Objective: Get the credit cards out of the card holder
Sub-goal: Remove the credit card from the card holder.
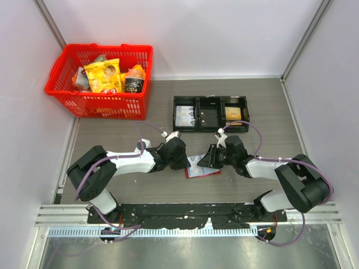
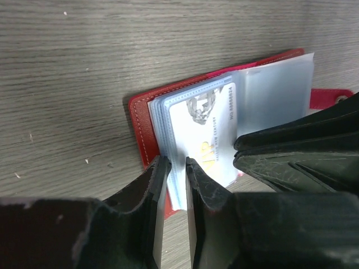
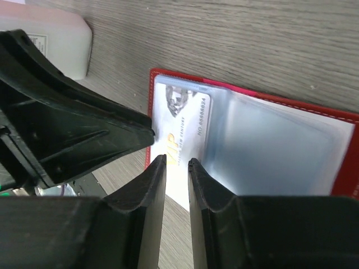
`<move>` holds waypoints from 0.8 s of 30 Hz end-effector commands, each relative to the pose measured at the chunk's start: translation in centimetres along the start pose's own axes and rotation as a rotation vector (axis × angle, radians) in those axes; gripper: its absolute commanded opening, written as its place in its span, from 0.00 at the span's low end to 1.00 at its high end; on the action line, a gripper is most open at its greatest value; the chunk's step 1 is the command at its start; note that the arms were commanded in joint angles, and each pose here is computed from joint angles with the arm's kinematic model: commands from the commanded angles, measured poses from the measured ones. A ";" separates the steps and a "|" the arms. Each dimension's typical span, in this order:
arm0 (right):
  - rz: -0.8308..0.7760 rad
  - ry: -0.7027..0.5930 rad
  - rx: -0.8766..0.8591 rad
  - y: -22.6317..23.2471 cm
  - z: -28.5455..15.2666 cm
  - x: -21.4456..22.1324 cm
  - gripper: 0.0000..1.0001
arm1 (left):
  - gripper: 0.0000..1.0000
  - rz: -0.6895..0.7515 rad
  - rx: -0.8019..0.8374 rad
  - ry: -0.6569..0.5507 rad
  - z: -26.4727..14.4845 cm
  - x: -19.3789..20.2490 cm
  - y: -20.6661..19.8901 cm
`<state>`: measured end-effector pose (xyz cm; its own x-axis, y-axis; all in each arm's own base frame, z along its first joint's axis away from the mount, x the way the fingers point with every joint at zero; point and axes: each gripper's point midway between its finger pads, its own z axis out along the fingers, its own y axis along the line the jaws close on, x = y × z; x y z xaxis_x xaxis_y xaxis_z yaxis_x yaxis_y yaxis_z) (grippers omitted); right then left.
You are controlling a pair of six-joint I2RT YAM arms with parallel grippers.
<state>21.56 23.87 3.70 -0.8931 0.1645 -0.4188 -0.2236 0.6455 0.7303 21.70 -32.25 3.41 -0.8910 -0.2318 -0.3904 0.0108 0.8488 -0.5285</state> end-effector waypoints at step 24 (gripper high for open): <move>-0.029 -0.052 0.026 -0.6 0.1 -1.0 0.28 | 0.05 -0.001 0.005 0.024 0.4 0.8 0.5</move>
<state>22.17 23.01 3.65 -0.8725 0.1721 -0.4572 -0.2246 0.6898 0.6882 21.32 -32.51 2.94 -0.9012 -0.2232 -0.3715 0.0136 0.8423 -0.5389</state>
